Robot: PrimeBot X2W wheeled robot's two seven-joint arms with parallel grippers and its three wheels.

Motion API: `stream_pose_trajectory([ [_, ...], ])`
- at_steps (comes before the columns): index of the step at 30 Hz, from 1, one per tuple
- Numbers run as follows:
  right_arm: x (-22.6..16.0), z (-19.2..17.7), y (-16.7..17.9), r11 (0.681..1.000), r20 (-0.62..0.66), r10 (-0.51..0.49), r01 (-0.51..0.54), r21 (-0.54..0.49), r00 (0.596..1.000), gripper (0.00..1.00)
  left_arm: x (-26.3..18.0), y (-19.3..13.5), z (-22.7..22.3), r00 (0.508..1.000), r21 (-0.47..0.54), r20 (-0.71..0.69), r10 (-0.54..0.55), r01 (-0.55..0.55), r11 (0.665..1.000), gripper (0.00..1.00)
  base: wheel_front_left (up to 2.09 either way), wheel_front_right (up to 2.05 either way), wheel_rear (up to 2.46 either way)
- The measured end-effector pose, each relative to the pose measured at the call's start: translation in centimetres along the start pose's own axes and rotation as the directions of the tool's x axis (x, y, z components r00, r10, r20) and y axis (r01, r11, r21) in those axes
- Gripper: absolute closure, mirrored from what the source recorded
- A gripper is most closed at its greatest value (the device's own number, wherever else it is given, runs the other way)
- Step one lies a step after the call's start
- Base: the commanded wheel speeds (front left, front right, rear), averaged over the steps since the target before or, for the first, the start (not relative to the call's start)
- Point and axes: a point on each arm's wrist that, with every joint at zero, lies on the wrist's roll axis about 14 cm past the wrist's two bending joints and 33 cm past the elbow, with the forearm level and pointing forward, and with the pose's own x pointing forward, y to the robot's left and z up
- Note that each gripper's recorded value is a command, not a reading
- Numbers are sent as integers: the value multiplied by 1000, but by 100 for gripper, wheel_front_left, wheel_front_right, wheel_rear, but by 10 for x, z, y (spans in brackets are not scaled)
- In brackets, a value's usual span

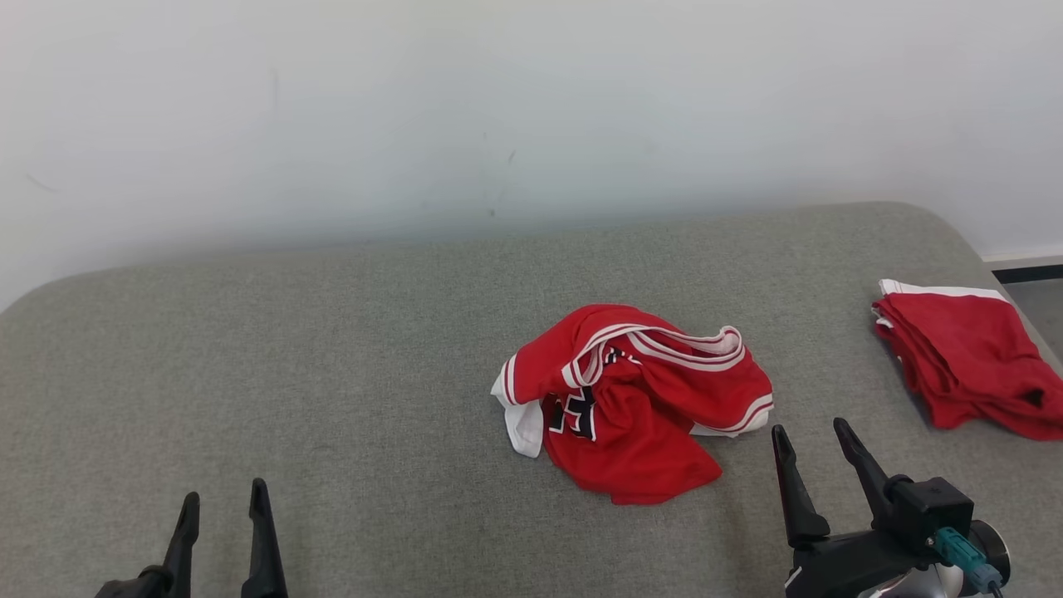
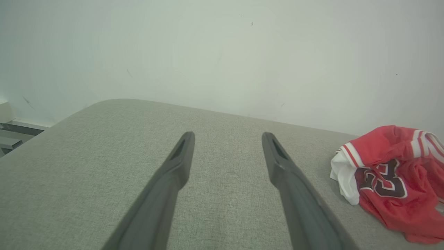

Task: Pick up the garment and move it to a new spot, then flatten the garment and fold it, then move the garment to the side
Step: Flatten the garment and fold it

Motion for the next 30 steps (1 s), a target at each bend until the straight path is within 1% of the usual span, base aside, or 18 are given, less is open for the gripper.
stream_pose_trajectory([
  [8, 1, -3, 2, 1000, -8, 5, -5, 1, 1000, 0, 0, -2, -3, 1000, -3, -8, -3, 3, 1000, 0, 0, 0, 0],
  [11, 5, -4, 10, 999, -23, 36, -36, -9, 999, 0, 0, -3, -3, 1000, -4, -9, -4, 4, 1000, 0, 0, 0, 0],
  [15, 27, 3, 29, 992, -53, 109, -112, -54, 993, 0, -1, -5, -4, 1000, -7, -10, -13, 13, 1000, 0, 0, 0, 0],
  [16, 27, 3, 29, 992, -53, 109, -112, -54, 993, 0, -1, -5, -4, 1000, -7, -10, -13, 13, 1000, 0, 0, 0, 0],
  [18, 40, 4, 43, 982, -92, 161, -169, -86, 983, 0, -1, -5, -4, 1000, -7, -10, -12, 12, 1000, 0, 0, 0, 0],
  [20, 51, -1, 58, 959, -154, 215, -238, -152, 964, 0, -1, -3, -3, 1000, -8, -8, -7, 7, 1000, 0, 0, 0, 0],
  [22, 61, -7, 68, 934, -213, 248, -292, -205, 945, 0, -2, -1, -4, 1000, -8, -10, -2, 2, 1000, 0, 0, 0, 0],
  [26, 86, -6, 76, 898, -260, 269, -339, -281, 927, 0, -1, 2, -3, 1000, -8, -10, 3, -3, 1000, 0, 0, 0, 0],
  [28, 98, -6, 77, 887, -278, 266, -347, -305, 923, 0, 0, 4, -3, 1000, -9, -10, 11, -12, 1000, 0, 0, 0, 0],
  [30, 106, -14, 77, 880, -323, 254, -356, -313, 912, 0, -1, 8, -4, 1000, -10, -12, 23, -23, 1000, 0, 0, 0, 0],
])
